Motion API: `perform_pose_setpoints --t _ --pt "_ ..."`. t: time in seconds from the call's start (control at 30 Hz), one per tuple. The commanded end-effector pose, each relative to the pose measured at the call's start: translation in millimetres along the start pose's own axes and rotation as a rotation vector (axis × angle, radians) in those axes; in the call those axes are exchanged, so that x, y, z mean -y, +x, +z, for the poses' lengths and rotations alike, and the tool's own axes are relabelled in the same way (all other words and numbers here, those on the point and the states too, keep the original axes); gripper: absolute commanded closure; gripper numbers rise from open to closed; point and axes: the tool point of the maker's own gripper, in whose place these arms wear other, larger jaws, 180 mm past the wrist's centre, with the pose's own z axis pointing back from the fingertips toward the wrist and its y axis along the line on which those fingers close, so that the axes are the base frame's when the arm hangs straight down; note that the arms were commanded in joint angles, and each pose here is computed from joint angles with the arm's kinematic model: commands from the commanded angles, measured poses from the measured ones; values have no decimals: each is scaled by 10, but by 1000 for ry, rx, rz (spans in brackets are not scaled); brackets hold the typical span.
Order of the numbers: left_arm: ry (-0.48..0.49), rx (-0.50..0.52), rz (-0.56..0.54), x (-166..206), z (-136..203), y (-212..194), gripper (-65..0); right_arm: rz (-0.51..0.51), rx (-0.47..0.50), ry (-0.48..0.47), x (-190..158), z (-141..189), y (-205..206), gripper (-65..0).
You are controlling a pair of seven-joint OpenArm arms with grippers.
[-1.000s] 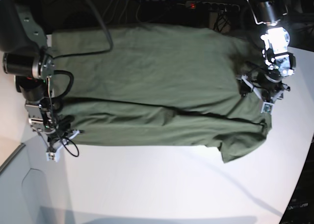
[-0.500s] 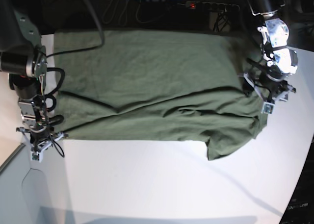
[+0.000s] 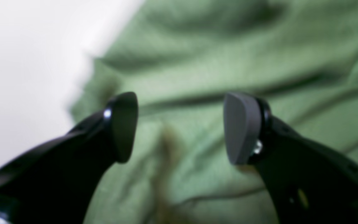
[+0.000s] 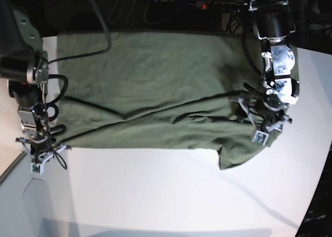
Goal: Layout the t-shirt on the table in an organized manner, then fold the t-shirt properly
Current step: 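Release the shirt and move both grippers toward the hem to smooth it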
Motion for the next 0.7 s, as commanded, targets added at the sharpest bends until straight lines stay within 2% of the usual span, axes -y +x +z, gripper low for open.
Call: perform_pose_setpoints --t 0.0,0.17,0.4,0.6,0.67 --pt "30 50 4 -170 -20 221 -417 -2 78 -29 134 -14 293 0" --pt "6 -12 41 -241 -201 87 -417 51 159 53 21 171 285 0" --pt "-32 -64 94 -274 -424 123 -417 124 165 135 -330 613 273 0" --pt "-85 6 157 -167 -603 300 -417 144 99 182 -658 1107 194 0" --pt "-101 17 181 -125 -661 346 -417 168 43 243 -833 1240 88 0"
